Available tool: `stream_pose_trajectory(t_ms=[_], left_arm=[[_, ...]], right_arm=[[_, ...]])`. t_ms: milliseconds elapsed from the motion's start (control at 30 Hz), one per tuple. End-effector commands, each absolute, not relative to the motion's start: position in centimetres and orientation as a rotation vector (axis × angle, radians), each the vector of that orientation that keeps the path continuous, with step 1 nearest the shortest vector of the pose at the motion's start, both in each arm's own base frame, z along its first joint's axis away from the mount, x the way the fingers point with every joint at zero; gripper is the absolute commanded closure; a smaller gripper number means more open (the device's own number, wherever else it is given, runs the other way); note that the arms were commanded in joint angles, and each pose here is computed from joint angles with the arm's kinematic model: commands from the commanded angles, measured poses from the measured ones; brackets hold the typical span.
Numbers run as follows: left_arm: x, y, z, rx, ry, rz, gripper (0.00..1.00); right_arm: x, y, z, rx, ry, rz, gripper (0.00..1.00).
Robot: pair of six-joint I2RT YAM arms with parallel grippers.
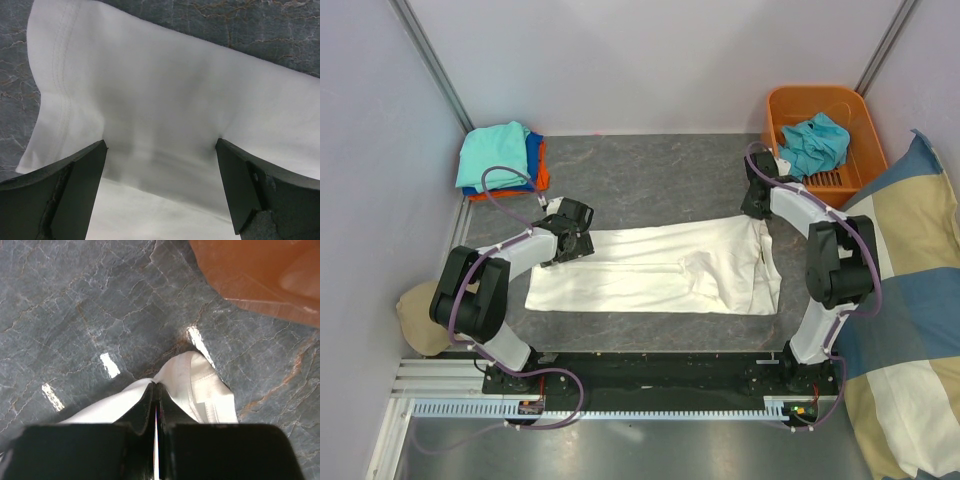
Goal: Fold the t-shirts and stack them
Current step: Fold the tshirt
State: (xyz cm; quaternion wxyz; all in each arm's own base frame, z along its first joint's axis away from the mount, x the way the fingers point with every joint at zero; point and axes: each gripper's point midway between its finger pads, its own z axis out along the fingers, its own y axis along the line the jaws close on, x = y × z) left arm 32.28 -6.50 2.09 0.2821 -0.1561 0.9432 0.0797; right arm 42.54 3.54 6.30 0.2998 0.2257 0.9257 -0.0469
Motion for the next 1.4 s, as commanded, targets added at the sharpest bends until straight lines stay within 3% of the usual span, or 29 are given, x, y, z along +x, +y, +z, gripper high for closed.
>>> stream_pose_trajectory(t_ms=[0,600,733,900,1033,1367], left_arm=[[30.9,-5.5,0.6,-0.461,2.569,0.259,0.01],[30.9,-5.2,0.5,-0.477,2.569,0.262,0.05],[30.9,-5.2,0.5,-0.479,2.568,0.262,0.04],[31.4,-5.4,1.5,-0.487,2.537,0.238,0.03],[32.3,-5.6,3.5,-0.493,2.479,0.2,0.01],[34.7,-8.8,13.4,-0.421,2.259,-0.063,0.0]], right_arm=[[44.1,1.2,7.7,0.63,2.384,-0.224,1.0],[46.3,-0.5,8.0,0.659,2.351,-0.293,0.99],[46.9,-0.3,9.3,0.644,2.327,-0.268,0.77],[47.8,1.5,14.3,0.581,2.244,-0.095,0.57],[47.0,4.0,17.6,0.52,2.211,0.104,0.51],[39.1,9.0,13.4,0.353,2.405,0.337,0.45]])
